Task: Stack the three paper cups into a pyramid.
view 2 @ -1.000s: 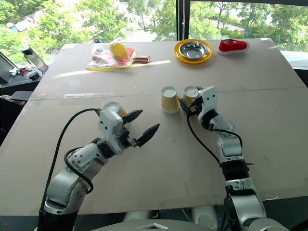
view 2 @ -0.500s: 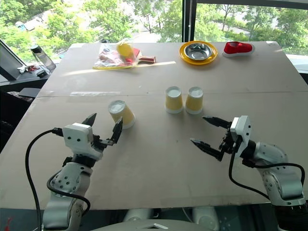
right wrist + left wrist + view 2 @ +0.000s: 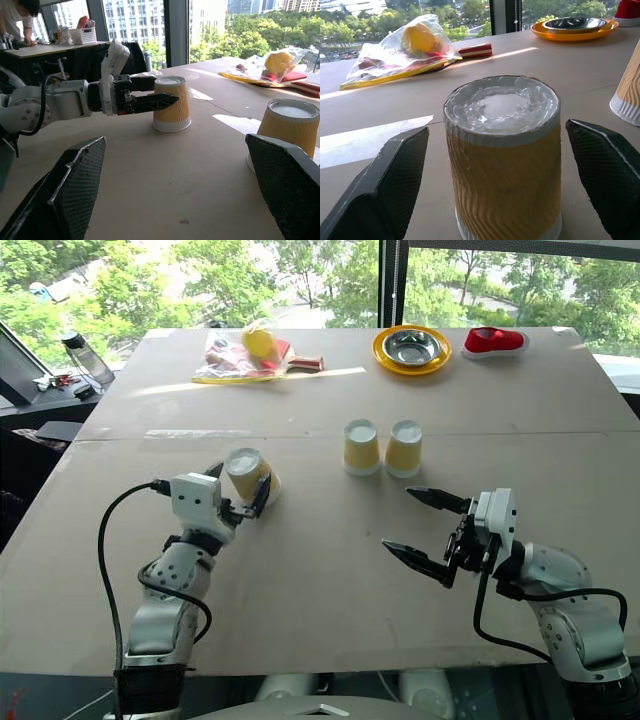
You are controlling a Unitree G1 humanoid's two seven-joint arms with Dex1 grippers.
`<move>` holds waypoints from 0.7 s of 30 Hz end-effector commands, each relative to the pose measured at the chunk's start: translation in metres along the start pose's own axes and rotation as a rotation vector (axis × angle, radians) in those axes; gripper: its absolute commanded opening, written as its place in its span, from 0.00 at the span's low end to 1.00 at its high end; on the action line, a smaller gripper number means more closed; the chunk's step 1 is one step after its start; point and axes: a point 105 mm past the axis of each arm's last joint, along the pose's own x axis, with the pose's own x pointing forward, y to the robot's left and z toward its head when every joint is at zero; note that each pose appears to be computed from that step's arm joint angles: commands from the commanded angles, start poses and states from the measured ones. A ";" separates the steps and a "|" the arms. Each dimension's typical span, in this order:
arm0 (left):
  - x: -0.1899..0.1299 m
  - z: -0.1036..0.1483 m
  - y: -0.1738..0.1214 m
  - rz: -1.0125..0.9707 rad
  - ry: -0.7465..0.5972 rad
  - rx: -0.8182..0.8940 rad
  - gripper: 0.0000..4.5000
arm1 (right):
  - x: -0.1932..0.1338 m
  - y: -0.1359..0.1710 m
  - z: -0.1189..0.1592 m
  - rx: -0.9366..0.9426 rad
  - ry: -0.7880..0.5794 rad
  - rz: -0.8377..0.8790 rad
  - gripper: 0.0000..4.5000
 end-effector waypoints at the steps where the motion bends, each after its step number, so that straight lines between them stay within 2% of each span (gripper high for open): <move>1: 0.002 0.007 -0.001 -0.034 -0.060 -0.009 1.00 | 0.002 0.003 0.012 -0.048 -0.041 0.004 0.98; 2: 0.003 0.007 -0.003 -0.054 -0.065 -0.001 1.00 | 0.002 0.003 0.013 -0.051 -0.043 0.001 0.98; 3: 0.003 0.007 -0.004 -0.064 -0.069 0.003 0.89 | 0.002 0.003 0.013 -0.053 -0.045 0.000 1.00; 8: 0.003 0.007 0.002 -0.061 -0.081 0.027 0.47 | 0.003 0.003 0.014 -0.061 -0.049 -0.004 1.00; 10: 0.005 0.012 0.004 -0.062 -0.103 0.044 0.47 | 0.004 0.002 0.015 -0.062 -0.052 -0.007 1.00; 15: 0.033 0.049 0.002 -0.139 -0.188 0.095 0.47 | -0.002 -0.003 0.017 -0.060 -0.073 -0.064 1.00; 19: 0.065 0.084 -0.014 -0.310 -0.251 0.087 0.47 | -0.008 -0.012 0.022 -0.075 -0.102 -0.135 1.00; 21: 0.081 0.108 -0.028 -0.425 -0.295 0.073 0.47 | -0.012 -0.025 0.027 -0.125 -0.116 -0.229 1.00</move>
